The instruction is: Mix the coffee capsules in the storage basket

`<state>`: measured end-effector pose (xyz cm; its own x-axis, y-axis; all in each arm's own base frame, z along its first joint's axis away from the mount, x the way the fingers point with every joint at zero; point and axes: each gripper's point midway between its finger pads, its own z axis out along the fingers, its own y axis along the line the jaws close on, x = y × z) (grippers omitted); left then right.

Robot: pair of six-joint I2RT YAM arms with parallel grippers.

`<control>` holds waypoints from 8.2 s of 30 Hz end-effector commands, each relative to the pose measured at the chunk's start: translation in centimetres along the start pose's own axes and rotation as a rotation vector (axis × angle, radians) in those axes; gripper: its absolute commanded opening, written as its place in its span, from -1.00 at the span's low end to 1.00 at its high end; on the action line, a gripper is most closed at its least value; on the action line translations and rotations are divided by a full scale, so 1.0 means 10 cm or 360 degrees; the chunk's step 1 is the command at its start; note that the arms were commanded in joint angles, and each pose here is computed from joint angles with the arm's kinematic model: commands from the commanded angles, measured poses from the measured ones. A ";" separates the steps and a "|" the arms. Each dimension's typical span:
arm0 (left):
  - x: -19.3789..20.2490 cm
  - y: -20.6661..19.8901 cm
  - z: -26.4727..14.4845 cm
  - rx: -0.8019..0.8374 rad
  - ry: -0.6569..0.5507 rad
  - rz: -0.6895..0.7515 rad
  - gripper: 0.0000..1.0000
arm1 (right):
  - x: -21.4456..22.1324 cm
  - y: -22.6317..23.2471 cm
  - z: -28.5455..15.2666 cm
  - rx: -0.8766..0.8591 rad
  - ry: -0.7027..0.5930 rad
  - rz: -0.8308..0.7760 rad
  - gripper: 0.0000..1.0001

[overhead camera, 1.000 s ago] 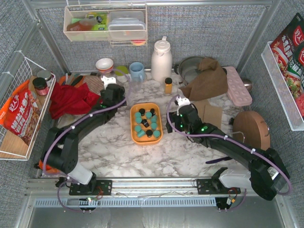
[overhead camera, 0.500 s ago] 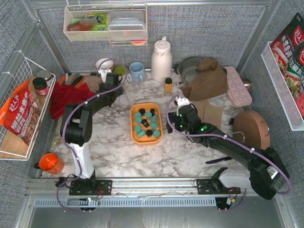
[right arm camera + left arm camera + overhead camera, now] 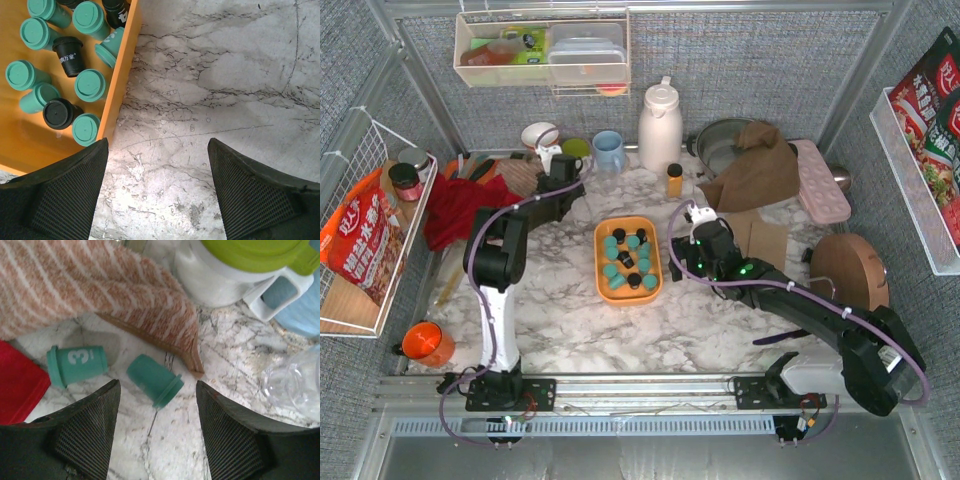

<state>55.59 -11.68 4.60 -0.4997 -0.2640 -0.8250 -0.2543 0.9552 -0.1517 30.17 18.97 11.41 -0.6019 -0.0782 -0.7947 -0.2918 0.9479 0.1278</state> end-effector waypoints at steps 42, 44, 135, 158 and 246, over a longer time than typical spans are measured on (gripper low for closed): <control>-0.07 -0.42 -1.47 0.0564 -0.0006 0.0218 -0.19 | -0.06 0.04 0.01 -0.0023 -0.0012 0.0001 0.70; 0.05 -0.58 -1.75 0.0698 -0.0024 0.0349 -0.19 | -0.06 0.04 0.01 -0.0022 -0.0011 0.0001 0.70; 0.00 0.66 0.28 -0.0154 0.0109 0.0253 0.27 | 0.03 0.05 0.09 -0.0018 0.0062 -0.0023 0.72; -0.14 0.50 -0.04 -0.0014 0.0108 0.0156 -0.20 | 0.03 0.06 0.10 -0.0026 0.0071 -0.0022 0.72; 0.08 1.16 -2.50 -0.0344 -0.0997 0.0591 0.99 | 0.10 -2.15 -0.04 0.1113 -0.0365 0.0070 0.98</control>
<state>30.82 -6.15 13.30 -0.0945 0.2045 -0.9743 -0.2531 0.9416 0.2222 33.89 -1.17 7.18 -0.4707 -0.1408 -0.8710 0.2516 0.9248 -0.2855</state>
